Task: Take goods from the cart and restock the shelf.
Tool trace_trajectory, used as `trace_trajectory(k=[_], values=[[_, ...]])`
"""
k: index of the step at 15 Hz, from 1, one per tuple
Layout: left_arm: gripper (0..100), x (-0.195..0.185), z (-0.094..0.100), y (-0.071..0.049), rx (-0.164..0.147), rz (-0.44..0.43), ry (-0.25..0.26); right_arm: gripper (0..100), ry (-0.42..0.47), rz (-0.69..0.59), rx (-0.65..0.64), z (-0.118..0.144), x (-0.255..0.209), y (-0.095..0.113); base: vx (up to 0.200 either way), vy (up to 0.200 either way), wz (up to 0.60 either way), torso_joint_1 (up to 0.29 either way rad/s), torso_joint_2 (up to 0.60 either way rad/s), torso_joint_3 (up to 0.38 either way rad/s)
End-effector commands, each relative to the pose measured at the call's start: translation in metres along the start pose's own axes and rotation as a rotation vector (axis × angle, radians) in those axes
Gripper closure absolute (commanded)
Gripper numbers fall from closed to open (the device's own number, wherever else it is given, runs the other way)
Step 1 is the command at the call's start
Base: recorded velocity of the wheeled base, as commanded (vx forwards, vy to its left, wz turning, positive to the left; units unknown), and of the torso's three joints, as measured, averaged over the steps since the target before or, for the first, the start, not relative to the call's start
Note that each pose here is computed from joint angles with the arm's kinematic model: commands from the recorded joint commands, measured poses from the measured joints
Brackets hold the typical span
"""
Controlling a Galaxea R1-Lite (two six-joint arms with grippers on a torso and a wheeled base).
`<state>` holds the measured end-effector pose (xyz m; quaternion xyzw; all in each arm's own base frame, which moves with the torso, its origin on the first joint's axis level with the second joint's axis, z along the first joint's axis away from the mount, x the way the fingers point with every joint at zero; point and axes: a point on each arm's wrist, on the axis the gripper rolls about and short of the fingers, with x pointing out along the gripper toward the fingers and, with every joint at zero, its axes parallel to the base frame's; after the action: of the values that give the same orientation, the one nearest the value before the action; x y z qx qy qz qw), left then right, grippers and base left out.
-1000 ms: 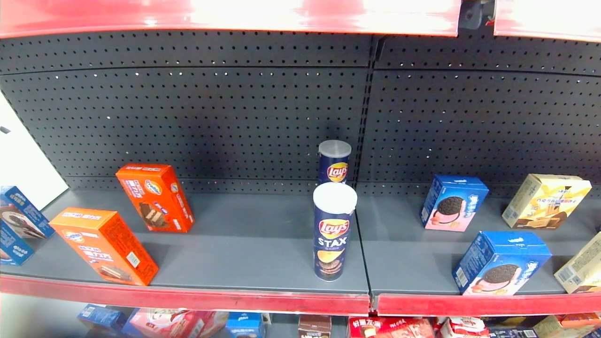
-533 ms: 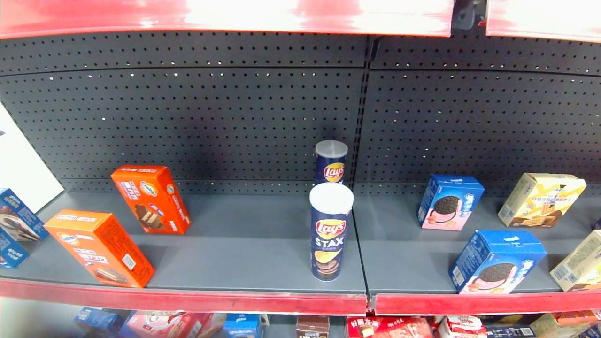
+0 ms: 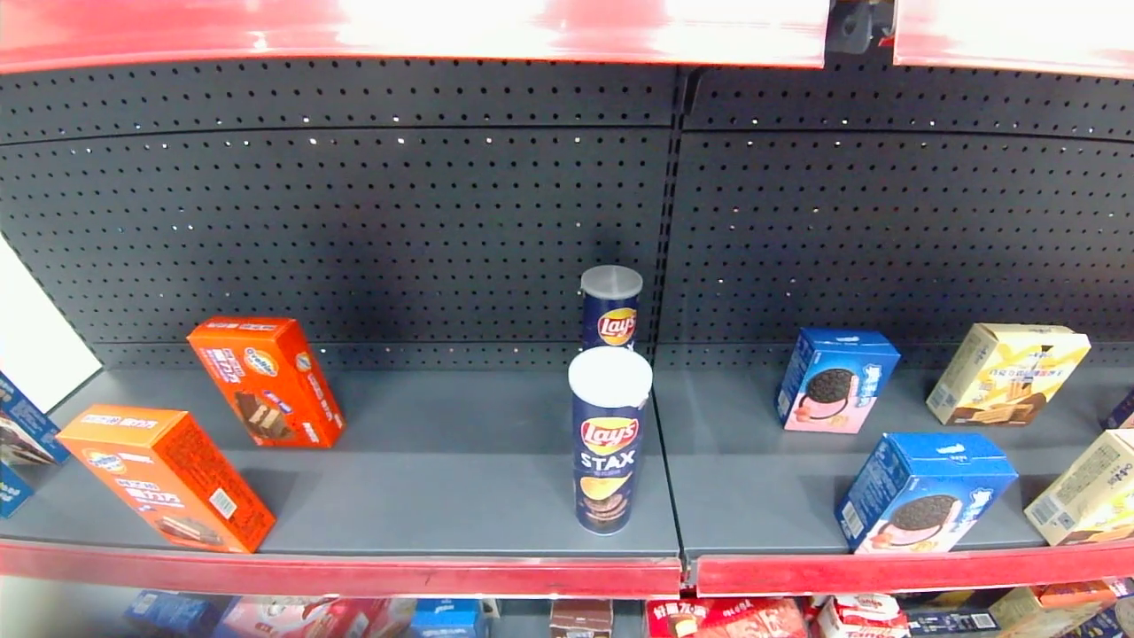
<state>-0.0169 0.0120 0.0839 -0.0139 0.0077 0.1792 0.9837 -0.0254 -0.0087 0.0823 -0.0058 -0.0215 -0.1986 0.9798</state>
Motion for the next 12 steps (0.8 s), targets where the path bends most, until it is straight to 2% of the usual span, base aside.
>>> trace_trajectory(k=[1, 4, 7, 9, 12], values=[[0, 0.0004, 0.0002, -0.0002, 0.003, 0.002, 0.004, 0, -0.002, 0.001, 0.002, 0.0001, -0.0001, -0.0001, 0.000, 0.000, 0.00, 0.000, 0.00, 0.000], [0, 0.0004, 0.0002, -0.0002, 0.005, 0.002, 0.004, 0, -0.001, 0.047, 0.043, 0.0000, -0.0001, 0.0010, 0.000, 0.000, 0.00, 0.000, 0.00, 0.000], [0, 0.0004, 0.0000, -0.0008, 0.027, -0.027, 0.007, 0, 0.001, 0.194, 0.031, 0.0003, -0.0007, 0.0042, 0.000, 0.000, 0.00, 0.000, 0.00, 0.000], [0, 0.0004, 0.0000, -0.0010, 0.038, -0.036, 0.007, 0, 0.008, 0.237, 0.025, 0.0001, -0.0011, 0.0050, 0.000, 0.000, 0.00, 0.000, 0.00, 0.000], [0, 0.0004, 0.0001, -0.0011, 0.040, -0.038, 0.005, 0, 0.009, 0.232, 0.032, 0.0001, -0.0011, 0.0049, 0.000, 0.000, 0.00, 0.000, 0.00, 0.000]])
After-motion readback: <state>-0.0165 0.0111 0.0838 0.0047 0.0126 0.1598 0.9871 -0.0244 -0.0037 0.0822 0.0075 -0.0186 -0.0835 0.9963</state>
